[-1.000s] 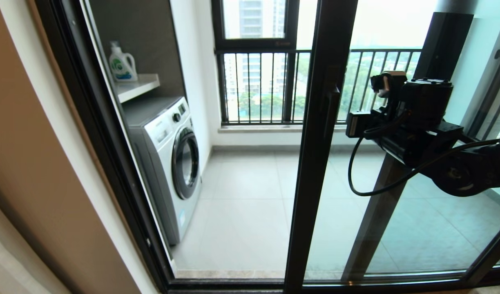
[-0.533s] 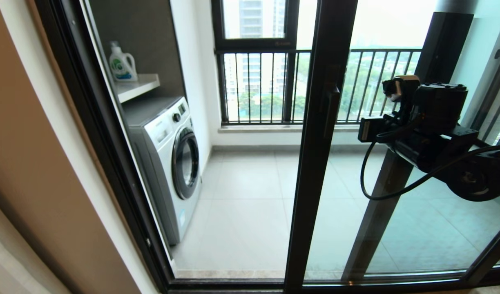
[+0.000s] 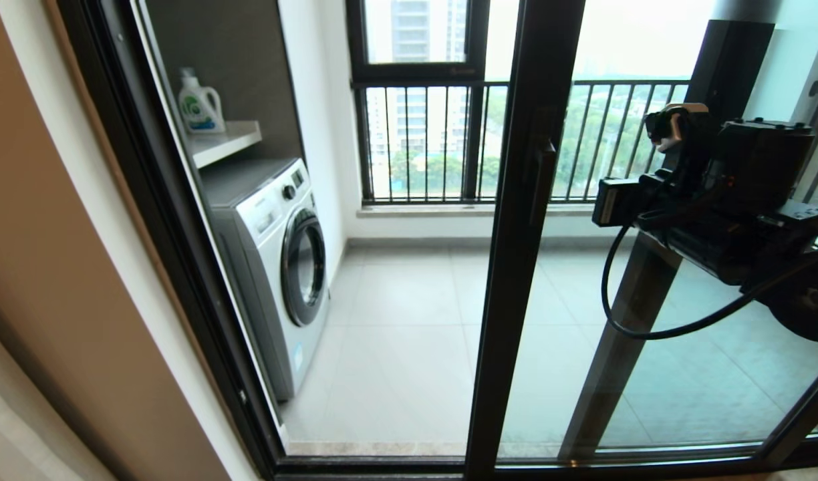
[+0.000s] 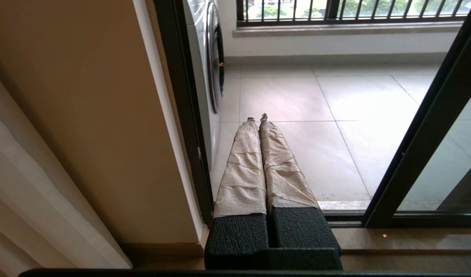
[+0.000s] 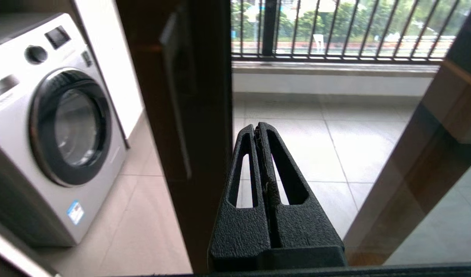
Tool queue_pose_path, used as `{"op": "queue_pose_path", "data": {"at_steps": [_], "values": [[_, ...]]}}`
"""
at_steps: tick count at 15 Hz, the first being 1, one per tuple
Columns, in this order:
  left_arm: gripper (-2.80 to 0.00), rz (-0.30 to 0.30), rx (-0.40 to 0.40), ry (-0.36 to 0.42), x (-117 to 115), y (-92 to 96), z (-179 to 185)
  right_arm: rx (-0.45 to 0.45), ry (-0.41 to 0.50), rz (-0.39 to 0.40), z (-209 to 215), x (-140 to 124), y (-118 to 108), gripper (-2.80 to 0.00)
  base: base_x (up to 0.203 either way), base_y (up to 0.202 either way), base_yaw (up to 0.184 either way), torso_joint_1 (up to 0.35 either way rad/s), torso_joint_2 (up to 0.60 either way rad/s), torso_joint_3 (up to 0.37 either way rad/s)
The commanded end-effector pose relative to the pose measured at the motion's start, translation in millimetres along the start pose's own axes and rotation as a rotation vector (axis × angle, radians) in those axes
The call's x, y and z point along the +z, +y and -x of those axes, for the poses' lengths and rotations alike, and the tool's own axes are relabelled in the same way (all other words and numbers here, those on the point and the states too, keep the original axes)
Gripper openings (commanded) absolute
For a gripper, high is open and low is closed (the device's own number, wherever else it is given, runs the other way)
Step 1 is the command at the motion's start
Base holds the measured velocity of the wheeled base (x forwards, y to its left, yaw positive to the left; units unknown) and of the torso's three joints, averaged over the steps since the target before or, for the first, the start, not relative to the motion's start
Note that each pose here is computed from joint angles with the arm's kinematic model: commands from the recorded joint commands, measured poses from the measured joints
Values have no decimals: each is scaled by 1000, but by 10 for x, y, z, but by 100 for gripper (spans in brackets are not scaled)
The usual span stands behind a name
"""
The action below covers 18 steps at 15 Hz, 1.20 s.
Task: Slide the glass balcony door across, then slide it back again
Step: Open the slid door
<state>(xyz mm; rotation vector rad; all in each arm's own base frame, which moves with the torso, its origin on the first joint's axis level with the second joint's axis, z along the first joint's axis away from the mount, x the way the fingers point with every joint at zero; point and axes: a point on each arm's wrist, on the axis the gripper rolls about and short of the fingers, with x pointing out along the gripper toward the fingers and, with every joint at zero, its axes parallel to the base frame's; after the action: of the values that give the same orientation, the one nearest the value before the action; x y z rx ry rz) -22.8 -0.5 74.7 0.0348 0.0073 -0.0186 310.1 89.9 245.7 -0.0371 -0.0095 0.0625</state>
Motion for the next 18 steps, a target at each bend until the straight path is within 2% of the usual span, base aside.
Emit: {"op": "queue_pose_path", "data": {"at_steps": [1,2,4,8,13,15,18], "values": [[-280,0,0,2,0,0,-1,88,-53,-13,227,168,203,-280,0,0,0,0,0,0],[-280,0,0,2,0,0,-1,125,-60,-13,263,189,313,-280,0,0,0,0,0,0],[-280,0,0,2,0,0,-1,143,-41,30,116,106,443,-280,0,0,0,0,0,0],[-280,0,0,2,0,0,-1,94,-44,45,-499,-69,580,-280,0,0,0,0,0,0],[-280,0,0,2,0,0,-1,1,-89,36,-1074,-163,411,-280,0,0,0,0,0,0],[-280,0,0,2,0,0,-1,-32,-98,42,-1156,-155,279,-280,0,0,0,0,0,0],[-280,0,0,2,0,0,-1,-51,-97,42,-1156,-147,196,-280,0,0,0,0,0,0]]}}
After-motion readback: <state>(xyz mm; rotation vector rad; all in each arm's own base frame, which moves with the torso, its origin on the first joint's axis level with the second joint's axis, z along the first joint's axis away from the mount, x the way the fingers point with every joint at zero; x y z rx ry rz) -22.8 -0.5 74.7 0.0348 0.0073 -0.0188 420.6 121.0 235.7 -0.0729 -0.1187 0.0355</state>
